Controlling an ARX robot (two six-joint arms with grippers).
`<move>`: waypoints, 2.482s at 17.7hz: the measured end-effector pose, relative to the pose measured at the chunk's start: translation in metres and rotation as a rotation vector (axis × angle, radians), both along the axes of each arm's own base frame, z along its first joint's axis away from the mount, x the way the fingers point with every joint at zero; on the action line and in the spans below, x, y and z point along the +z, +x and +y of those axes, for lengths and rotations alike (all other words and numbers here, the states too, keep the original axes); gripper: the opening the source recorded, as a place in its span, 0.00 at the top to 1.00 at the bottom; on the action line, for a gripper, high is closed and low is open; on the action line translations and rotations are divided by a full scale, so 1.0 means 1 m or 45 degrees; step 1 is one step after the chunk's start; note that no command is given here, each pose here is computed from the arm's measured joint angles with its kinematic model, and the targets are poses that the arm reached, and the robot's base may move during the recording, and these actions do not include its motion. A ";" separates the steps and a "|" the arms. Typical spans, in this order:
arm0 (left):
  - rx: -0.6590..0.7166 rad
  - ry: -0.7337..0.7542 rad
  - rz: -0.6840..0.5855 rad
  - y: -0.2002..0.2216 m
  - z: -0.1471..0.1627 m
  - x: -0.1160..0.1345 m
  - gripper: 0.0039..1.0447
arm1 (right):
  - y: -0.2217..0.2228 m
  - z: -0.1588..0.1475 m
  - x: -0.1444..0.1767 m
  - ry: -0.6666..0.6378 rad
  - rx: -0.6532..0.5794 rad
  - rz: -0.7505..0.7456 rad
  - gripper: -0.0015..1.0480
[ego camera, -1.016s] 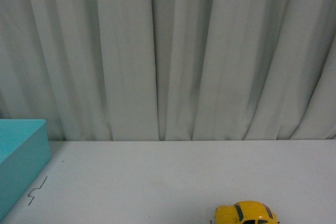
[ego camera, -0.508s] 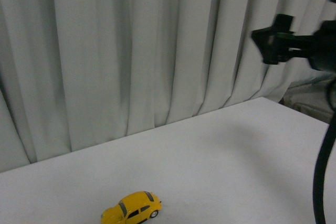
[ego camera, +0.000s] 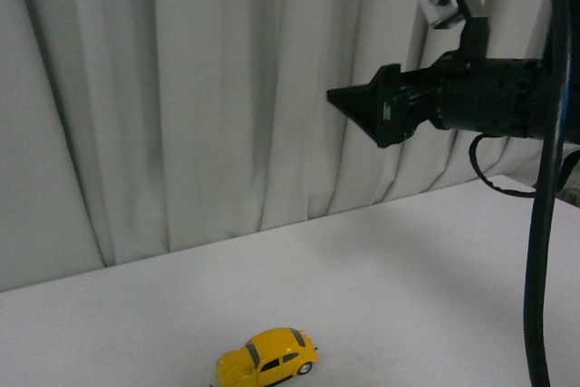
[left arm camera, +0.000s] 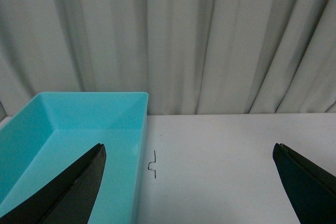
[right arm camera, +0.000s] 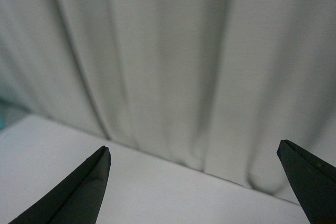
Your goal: Wind up and store yellow beetle toy
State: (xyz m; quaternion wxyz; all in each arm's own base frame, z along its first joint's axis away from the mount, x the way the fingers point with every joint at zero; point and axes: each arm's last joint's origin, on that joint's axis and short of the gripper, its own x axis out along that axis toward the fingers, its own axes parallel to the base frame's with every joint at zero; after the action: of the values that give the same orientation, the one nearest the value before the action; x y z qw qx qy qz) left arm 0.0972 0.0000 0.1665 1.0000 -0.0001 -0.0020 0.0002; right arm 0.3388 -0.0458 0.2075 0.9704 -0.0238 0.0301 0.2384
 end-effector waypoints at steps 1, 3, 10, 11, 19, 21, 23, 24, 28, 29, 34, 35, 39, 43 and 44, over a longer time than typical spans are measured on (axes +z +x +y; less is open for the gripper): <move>0.000 0.000 0.000 0.000 0.000 0.000 0.06 | 0.009 0.008 -0.001 -0.048 0.155 0.036 0.06; 0.000 0.000 0.000 0.000 0.000 0.000 0.06 | 0.031 0.016 -0.022 -0.198 0.493 0.162 0.06; 0.000 0.000 0.000 0.000 0.000 0.000 0.06 | 0.069 0.051 -0.131 -0.905 1.306 0.339 0.06; 0.000 0.000 0.000 0.000 0.000 0.000 0.06 | 0.072 0.057 -0.133 -0.931 1.312 0.330 0.06; 0.000 0.000 0.000 0.000 0.000 0.000 0.06 | 0.085 0.085 -0.146 -0.995 1.292 0.392 0.06; 0.000 0.000 0.000 0.000 0.000 0.000 0.06 | 0.085 0.093 -0.146 -0.994 1.288 0.391 0.06; 0.000 0.000 0.000 0.000 0.000 0.000 0.06 | 0.084 0.096 -0.148 -0.996 1.294 0.399 0.11; 0.000 0.000 0.000 0.000 0.000 0.000 0.06 | 0.082 0.098 -0.149 -0.991 1.295 0.407 0.18; 0.000 0.000 0.000 0.000 0.000 0.000 0.06 | 0.074 0.098 -0.154 -0.970 1.287 0.444 0.59; 0.000 0.000 0.000 0.000 0.000 0.000 0.06 | 0.073 0.097 -0.154 -0.969 1.283 0.445 0.60; 0.000 0.000 0.000 0.000 0.000 0.000 0.06 | 0.073 0.096 -0.155 -0.964 1.278 0.449 0.60; 0.000 0.000 0.000 0.000 0.000 0.000 0.06 | 0.073 0.094 -0.155 -0.963 1.273 0.451 0.60; 0.000 0.000 0.000 0.000 0.000 0.000 0.06 | 0.069 0.082 -0.160 -0.933 1.253 0.447 0.60; 0.000 0.000 0.000 0.000 0.000 0.000 0.06 | 0.063 0.066 -0.164 -0.895 1.239 0.441 0.60; 0.000 0.000 0.000 0.000 0.000 0.000 0.06 | 0.060 0.060 -0.165 -0.884 1.232 0.442 0.60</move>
State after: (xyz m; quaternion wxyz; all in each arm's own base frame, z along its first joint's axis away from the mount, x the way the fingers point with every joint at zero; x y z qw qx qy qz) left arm 0.0972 0.0000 0.1665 1.0000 0.0001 -0.0020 0.0002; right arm 0.3989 0.0139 0.0422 0.6690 -0.3100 0.2491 0.6279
